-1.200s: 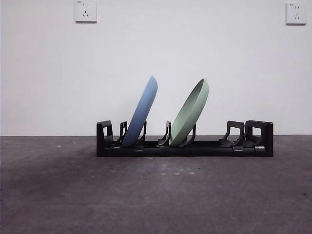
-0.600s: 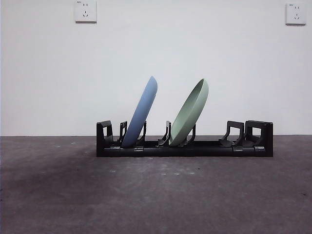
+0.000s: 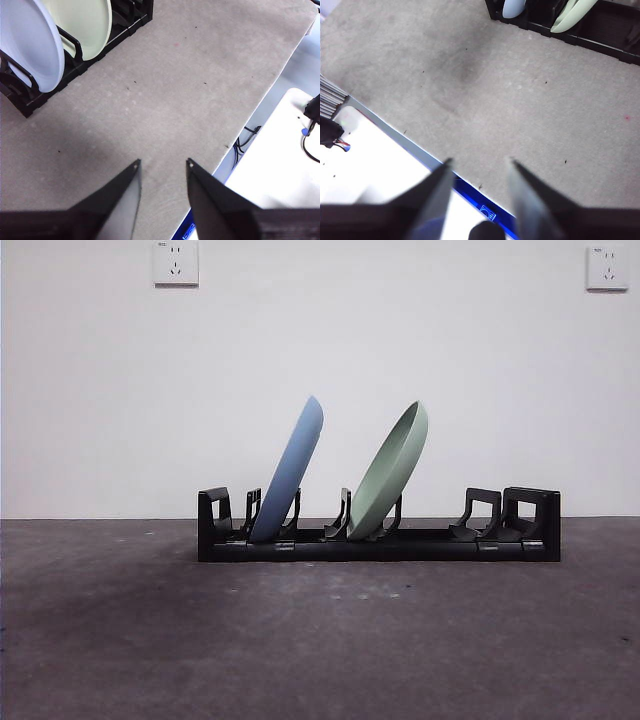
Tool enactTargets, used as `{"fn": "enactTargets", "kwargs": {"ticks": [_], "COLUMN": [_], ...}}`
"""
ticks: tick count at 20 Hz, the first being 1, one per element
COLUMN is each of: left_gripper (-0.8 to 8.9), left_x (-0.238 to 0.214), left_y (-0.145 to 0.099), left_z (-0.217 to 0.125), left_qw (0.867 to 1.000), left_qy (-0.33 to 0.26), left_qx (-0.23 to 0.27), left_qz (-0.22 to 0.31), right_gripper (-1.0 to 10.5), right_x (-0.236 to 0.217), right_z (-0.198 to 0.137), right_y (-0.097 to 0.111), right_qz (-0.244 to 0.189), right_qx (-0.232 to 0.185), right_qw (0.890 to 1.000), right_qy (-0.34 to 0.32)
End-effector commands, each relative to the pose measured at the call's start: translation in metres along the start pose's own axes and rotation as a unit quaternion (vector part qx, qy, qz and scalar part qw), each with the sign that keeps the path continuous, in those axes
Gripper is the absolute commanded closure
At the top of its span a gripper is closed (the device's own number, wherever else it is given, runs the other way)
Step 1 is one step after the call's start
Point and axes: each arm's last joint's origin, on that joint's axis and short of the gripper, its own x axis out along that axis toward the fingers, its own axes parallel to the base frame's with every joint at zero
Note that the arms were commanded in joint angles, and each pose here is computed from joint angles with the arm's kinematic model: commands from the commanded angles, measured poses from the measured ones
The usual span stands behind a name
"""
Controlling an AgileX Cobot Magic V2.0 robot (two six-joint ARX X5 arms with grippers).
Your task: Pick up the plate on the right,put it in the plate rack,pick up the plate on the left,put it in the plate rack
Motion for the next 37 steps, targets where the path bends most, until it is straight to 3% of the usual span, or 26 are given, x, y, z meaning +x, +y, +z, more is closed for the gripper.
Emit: {"fn": "enactTargets", "kwargs": {"ticks": [1,12,21,25,27,29,32,34,37], "left_gripper": [8.25,8.18,8.17,8.17,8.17,8.17,8.17,8.17,8.17], "left_x": [0.001,0.001,0.01,0.013,0.01,-0.004,-0.02,-0.024,-0.013], "left_y": [0.0,0.0,0.001,0.005,0.006,0.015,0.033,0.044,0.057], "left_z": [0.0,0.0,0.004,0.013,0.022,0.029,0.029,0.013,-0.03], "left_qw": [1.0,1.0,1.0,0.997,0.991,0.975,0.953,0.94,0.92], "left_qy": [-0.004,-0.003,0.009,-0.024,-0.074,-0.14,-0.22,-0.256,-0.273], "left_qx": [-0.002,-0.001,0.01,0.034,0.073,0.116,0.16,0.164,0.148], "left_qz": [-0.001,0.001,0.005,0.069,0.089,0.127,0.136,0.157,0.238], "right_gripper": [9.6,9.4,9.4,9.4,9.4,9.4,9.4,9.4,9.4], "right_x": [0.001,0.004,0.026,0.042,0.049,0.057,0.066,0.071,0.076], "right_z": [-0.003,0.0,0.013,0.021,0.024,0.027,0.031,0.032,0.034], "right_y": [0.0,-0.002,-0.016,-0.024,-0.027,-0.03,-0.034,-0.036,-0.038], "right_qz": [0.004,-0.007,-0.092,-0.116,-0.122,-0.122,-0.121,-0.12,-0.12], "right_qx": [-0.004,0.011,0.021,0.027,0.03,0.033,0.037,0.039,0.041], "right_qw": [1.0,1.0,0.993,0.988,0.986,0.984,0.982,0.981,0.98], "right_qy": [0.013,0.02,0.065,0.095,0.109,0.122,0.139,0.147,0.155]}}
